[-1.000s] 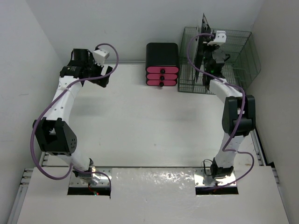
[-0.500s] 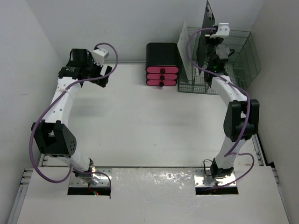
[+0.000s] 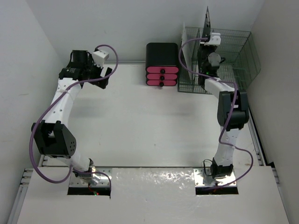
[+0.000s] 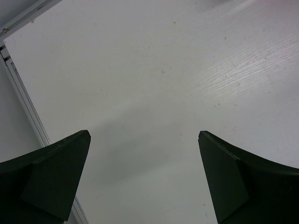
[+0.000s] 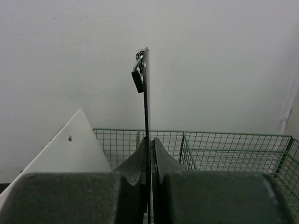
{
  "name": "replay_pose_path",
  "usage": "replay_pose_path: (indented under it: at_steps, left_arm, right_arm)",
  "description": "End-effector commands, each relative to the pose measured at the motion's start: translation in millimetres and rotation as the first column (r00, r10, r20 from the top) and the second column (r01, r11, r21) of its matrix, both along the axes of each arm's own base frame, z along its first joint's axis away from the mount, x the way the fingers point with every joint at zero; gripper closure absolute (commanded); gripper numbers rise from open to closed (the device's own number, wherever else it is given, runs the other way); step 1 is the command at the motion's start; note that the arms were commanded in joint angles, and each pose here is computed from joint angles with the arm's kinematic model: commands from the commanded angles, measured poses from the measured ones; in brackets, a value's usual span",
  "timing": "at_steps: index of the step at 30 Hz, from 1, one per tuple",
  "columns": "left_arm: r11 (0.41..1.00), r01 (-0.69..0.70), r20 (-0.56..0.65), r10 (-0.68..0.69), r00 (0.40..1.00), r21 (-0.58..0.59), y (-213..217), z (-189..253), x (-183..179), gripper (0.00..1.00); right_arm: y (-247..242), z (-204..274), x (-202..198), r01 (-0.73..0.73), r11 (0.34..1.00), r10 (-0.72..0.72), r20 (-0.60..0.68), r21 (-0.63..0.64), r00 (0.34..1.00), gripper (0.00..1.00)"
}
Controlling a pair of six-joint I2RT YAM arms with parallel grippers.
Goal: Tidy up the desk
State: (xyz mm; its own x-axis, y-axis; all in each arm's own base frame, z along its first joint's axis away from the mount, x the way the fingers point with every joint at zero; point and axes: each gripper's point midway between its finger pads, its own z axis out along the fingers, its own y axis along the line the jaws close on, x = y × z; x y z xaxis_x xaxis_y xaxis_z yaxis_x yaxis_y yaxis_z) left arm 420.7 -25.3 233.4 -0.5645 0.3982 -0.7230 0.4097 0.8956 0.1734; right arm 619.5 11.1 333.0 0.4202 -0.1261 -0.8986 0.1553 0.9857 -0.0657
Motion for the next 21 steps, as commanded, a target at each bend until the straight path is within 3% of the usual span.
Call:
replay_pose_path:
  at_steps: [1,7,21]
  left_arm:
    - [1.0,0.001,0.078,-0.002,0.997,0.008,2,24,1,0.0]
    - [1.0,-0.005,0.073,0.004,0.997,0.015,5,22,1,0.0]
    - [1.0,-0.005,0.052,0.005,0.999,0.003,3,14,7,0.0]
  right_arm:
    - [-7,41,-17,0.028,0.999,-0.031,0.208,0.021,0.978,1.0]
    - [-9,19,-8,0.024,1.0,-0.026,0.203,0.013,0.979,1.0]
    - [-17,-47,-9,0.054,0.998,-0.054,0.062,0.012,0.997,1.0]
